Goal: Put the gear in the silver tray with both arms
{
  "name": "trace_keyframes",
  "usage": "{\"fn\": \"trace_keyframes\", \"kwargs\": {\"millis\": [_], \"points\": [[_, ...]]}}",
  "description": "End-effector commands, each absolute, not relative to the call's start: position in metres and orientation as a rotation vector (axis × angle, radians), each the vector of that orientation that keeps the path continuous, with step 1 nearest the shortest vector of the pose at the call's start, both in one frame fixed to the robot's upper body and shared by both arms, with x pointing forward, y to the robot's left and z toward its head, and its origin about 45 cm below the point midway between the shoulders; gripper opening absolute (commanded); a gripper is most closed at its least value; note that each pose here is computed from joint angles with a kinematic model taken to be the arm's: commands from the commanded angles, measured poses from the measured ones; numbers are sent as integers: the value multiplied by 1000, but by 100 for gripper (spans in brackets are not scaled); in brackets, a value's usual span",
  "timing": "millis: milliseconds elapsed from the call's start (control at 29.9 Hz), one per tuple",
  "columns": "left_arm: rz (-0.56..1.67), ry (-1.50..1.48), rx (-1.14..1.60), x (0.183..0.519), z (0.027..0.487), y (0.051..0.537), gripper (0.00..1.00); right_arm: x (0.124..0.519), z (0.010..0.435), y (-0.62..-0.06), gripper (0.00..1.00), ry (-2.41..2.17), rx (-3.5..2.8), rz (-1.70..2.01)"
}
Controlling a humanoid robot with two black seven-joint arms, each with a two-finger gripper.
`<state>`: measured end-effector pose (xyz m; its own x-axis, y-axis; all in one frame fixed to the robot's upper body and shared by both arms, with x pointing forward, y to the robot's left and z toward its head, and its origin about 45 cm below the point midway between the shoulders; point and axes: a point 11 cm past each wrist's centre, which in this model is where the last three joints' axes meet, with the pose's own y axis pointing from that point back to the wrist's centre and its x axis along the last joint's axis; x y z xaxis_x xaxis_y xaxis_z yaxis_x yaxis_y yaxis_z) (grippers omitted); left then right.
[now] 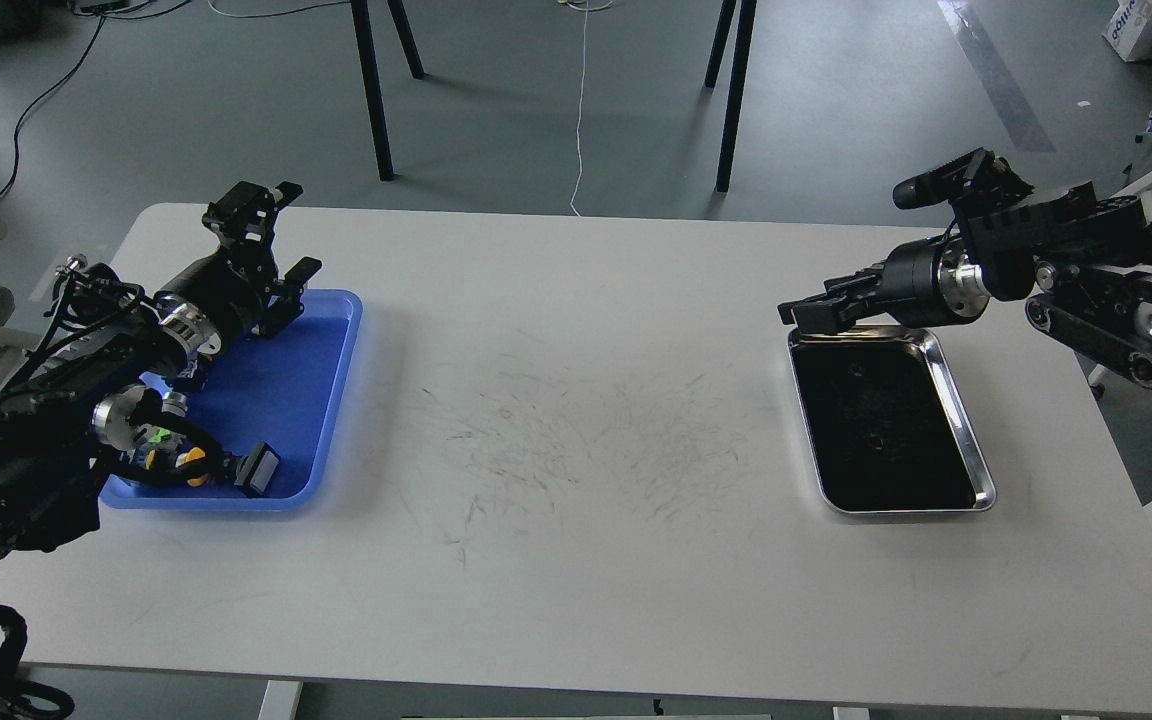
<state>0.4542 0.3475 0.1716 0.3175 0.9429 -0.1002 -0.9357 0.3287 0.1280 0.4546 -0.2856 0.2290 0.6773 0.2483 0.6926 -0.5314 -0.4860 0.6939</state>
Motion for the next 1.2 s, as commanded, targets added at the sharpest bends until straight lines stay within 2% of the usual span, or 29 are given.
{"fn": "trace_keyframes", "kwargs": {"millis": [0,234,301,368,434,1002,1169], "points": [[1278,173,-3,457,178,355,99,464,236,-288,74,-425,1951,927],[1314,191,-44,459,178,359,99,482,259,-289,75,-1023,2212,800],[1315,191,-47,459,179,359,99,485,265,-287,85,-1177,2299,710],[1316,188,-53,460,181,359,98,487,260,-296,89,-1321,2317,552],[1320,191,-58,460,181,359,98,487,256,-297,100,-1399,2335,404],[1340,139,-207,488,234,356,99,507,283,-273,100,-1791,2498,7],[1287,115,-275,506,263,324,99,511,295,-258,100,-1840,2589,-55]]}}
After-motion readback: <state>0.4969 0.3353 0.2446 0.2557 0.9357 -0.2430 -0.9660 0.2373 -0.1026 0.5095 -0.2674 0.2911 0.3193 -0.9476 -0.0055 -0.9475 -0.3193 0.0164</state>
